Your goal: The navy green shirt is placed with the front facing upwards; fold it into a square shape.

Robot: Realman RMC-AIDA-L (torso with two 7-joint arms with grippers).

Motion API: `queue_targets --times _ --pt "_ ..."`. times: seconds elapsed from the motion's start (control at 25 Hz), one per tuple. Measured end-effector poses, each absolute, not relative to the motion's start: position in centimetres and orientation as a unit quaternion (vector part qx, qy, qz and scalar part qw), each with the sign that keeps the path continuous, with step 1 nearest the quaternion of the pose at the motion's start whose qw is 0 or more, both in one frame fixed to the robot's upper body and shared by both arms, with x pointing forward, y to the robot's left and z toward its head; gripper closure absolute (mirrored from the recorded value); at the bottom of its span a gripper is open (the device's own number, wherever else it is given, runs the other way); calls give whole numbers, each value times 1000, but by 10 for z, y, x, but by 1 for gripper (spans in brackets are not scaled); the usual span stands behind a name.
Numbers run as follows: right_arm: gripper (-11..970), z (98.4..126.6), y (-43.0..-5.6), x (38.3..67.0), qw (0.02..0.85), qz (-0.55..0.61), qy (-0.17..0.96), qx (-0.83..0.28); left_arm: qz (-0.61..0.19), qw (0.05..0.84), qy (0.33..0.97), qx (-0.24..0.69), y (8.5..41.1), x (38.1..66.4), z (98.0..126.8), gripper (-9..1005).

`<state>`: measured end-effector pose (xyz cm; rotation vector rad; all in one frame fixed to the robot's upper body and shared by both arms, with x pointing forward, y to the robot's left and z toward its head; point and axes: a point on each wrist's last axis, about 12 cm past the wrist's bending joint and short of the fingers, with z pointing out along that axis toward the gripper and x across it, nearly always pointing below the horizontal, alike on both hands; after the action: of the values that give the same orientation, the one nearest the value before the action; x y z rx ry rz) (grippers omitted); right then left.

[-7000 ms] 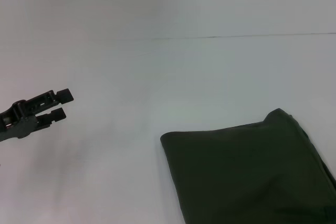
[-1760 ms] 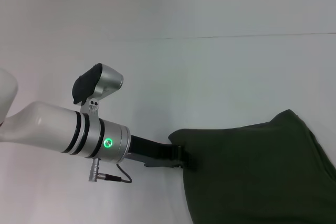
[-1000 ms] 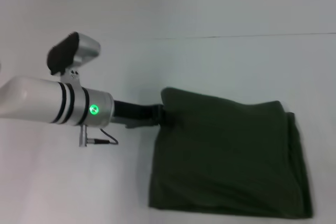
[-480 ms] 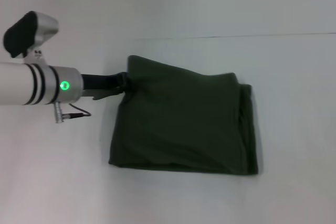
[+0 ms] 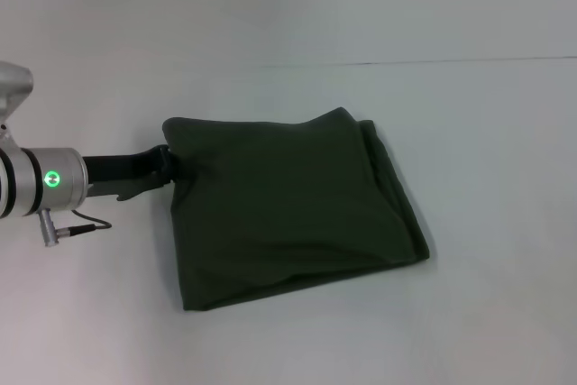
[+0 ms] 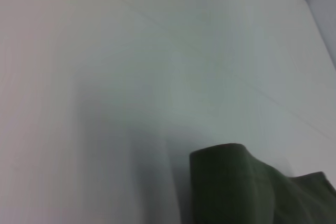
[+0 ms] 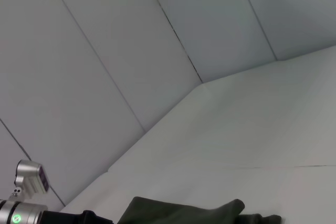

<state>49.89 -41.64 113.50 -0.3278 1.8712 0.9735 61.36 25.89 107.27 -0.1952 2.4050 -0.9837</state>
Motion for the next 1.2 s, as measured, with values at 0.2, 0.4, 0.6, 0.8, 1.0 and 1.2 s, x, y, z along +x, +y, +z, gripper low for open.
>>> queue_targets --times 0.2,0.4,0.6,0.8,1.0,1.2 --pt "39 1135 -413 501 481 402 767 -137 -374 264 887 -51 256 610 1073 941" --pt "39 1133 -410 503 482 404 765 -140 -383 292 874 -68 267 606 1073 825" --pt "39 1129 -401 505 491 396 757 -172 -381 319 866 -49 285 602 1081 658" --pt "39 1121 -376 504 510 382 725 -262 -376 376 845 57 305 588 1110 468" --pt "40 1101 -343 492 568 356 666 -328 -383 497 760 171 309 548 1124 283" --pt "40 1074 -321 475 591 373 634 -331 -357 561 701 256 315 507 1107 171"
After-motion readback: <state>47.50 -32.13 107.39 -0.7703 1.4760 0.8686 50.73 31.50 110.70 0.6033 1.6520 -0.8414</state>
